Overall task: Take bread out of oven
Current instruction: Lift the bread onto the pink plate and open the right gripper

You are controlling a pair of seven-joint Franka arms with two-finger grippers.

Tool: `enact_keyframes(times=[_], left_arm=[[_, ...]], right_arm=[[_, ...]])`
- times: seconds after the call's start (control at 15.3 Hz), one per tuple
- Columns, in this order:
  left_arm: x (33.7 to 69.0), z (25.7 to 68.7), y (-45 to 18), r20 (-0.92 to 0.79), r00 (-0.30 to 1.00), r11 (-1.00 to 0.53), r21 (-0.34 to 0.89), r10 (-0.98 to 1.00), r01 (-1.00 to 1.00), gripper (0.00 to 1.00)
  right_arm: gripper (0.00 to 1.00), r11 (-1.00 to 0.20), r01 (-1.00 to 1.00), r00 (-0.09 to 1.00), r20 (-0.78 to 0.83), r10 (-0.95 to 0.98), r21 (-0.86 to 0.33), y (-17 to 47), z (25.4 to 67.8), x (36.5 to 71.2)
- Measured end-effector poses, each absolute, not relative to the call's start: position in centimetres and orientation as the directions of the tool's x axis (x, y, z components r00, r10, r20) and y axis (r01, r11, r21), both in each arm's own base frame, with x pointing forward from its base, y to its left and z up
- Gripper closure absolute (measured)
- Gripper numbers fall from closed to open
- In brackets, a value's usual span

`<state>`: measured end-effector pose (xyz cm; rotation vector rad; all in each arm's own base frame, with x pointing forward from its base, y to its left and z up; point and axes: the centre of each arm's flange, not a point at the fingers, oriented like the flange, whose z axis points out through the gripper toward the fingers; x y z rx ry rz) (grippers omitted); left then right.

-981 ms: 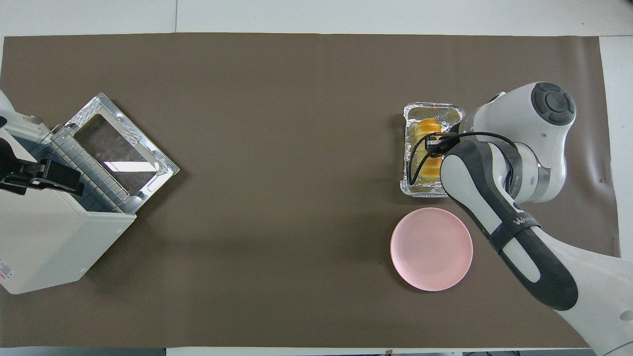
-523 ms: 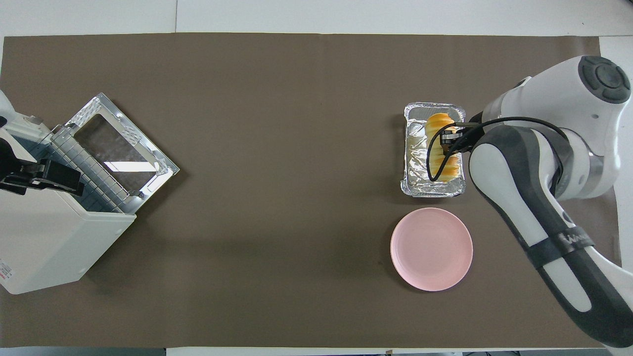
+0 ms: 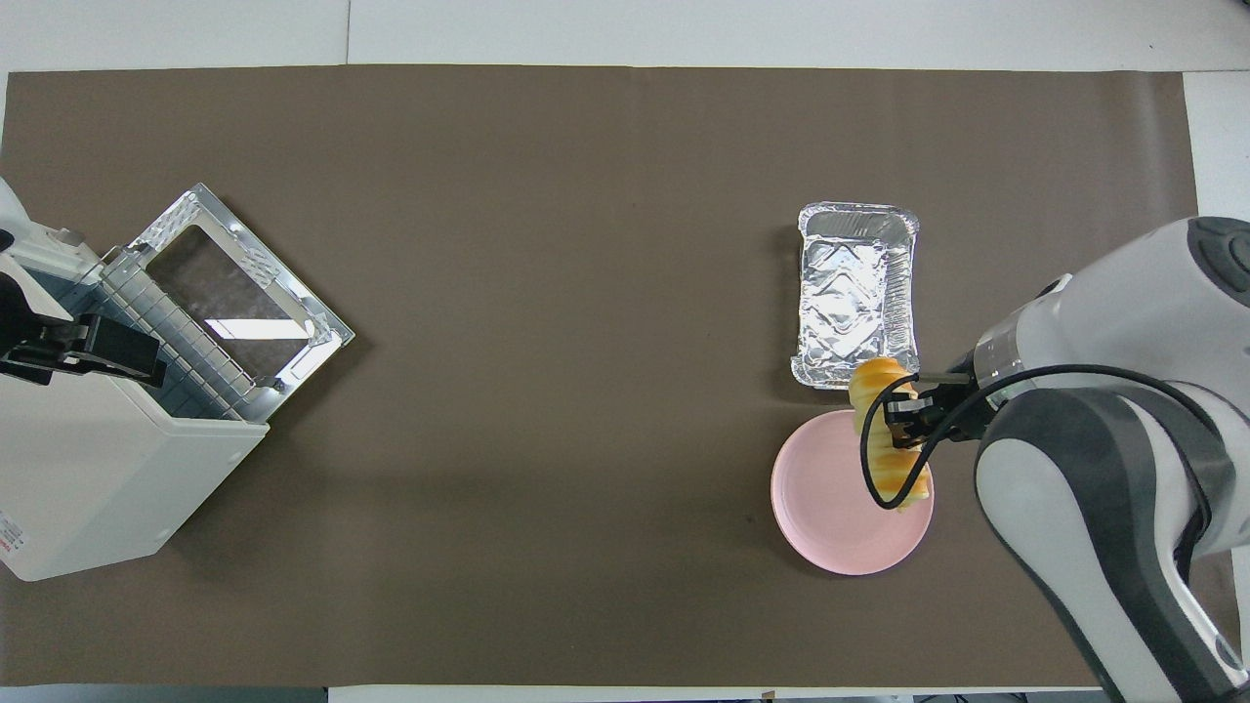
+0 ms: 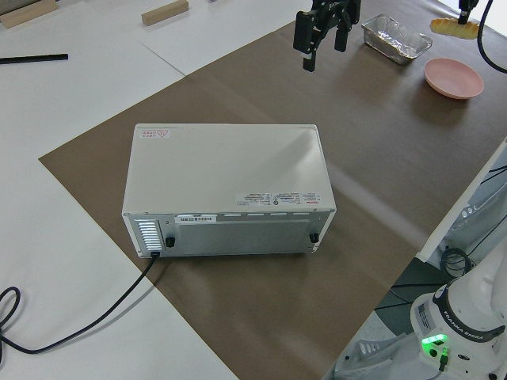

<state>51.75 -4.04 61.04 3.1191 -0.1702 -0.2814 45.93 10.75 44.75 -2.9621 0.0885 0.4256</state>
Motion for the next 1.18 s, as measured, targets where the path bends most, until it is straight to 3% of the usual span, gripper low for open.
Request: enact_keyframes(times=[0.39,1.18], left_arm=[[51.8,61.0,-4.0,-0.178,0.978,-0.994,0.015,-0.108,-0.107,0.00],[51.8,61.0,-4.0,-0.178,0.978,-0.994,0.015,-0.108,-0.107,0.00]], right_arm=[[0.96,-0.989,-0.079,0.964,-0.261,-0.045,-0.122,11.2,39.1,41.1],[0.96,-0.992,-0.058,0.984,-0.174,-0.038,-0.111,12.3,32.9,38.9]])
